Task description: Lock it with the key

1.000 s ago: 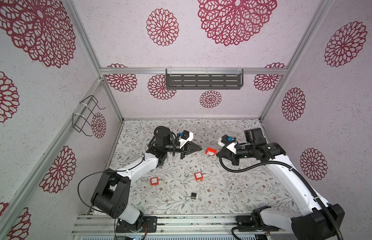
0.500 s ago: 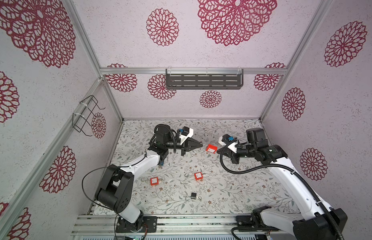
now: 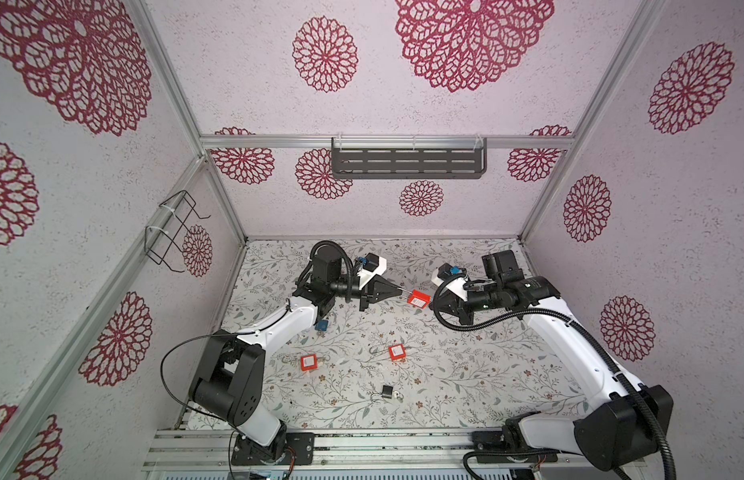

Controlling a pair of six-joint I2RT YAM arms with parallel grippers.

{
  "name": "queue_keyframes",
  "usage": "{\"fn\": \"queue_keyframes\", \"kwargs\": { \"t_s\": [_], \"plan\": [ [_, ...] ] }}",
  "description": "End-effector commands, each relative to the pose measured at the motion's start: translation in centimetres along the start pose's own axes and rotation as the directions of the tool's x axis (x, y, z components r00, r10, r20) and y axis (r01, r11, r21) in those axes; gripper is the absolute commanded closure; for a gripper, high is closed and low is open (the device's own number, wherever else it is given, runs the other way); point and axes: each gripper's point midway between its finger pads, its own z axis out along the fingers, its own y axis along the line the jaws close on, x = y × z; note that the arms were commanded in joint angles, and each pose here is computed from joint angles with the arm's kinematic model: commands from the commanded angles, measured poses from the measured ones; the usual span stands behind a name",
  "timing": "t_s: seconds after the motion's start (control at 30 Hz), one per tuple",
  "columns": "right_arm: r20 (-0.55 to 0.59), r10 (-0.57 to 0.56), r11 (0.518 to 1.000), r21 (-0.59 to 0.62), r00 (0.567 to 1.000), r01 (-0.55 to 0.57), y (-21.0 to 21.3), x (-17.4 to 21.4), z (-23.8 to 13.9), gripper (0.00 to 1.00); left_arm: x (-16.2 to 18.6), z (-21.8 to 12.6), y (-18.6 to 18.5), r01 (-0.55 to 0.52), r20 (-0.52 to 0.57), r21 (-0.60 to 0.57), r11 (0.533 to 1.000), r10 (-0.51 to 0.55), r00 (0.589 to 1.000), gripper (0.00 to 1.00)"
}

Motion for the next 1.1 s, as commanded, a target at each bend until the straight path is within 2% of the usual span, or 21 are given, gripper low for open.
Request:
{"fn": "queue_keyframes", "kwargs": {
  "t_s": [0.0,0.27,0.6,0.8,0.97,1.07],
  "plan": [
    [-0.055,0.102,0.994,-0.041,0.993,-0.105,1.0,1.3,0.0,1.00,-3.1,-2.1,1.3,-0.114,0.034,-0.061,0.992,0.116,0.993,1.00],
    [-0.087,0.169,0.980,-0.092,0.982,-0.177,1.0,1.7,0.5,1.00,-3.2,-2.5,1.0,-0.129,0.037,-0.062,0.990,0.132,0.991,1.00],
    [-0.073,0.240,0.958,-0.145,0.968,-0.248,1.1,0.9,0.8,1.00,-3.2,-2.7,0.5,-0.134,0.035,-0.063,0.989,0.136,0.990,1.00],
    [-0.084,0.254,0.952,-0.151,0.963,-0.265,1.2,1.0,0.8,1.00,-3.2,-2.8,0.5,-0.146,0.037,-0.068,0.987,0.149,0.988,1.00],
    [-0.083,0.232,0.963,-0.124,0.969,-0.241,1.1,1.1,0.6,1.00,-3.6,-2.8,0.5,-0.128,0.045,-0.055,0.990,0.131,0.990,1.00],
    [-0.068,0.112,0.994,0.004,0.991,-0.112,-0.1,1.1,-0.1,1.00,-3.5,-2.7,0.7,-0.086,0.050,-0.028,0.996,0.087,0.995,1.00]
  ]
}}
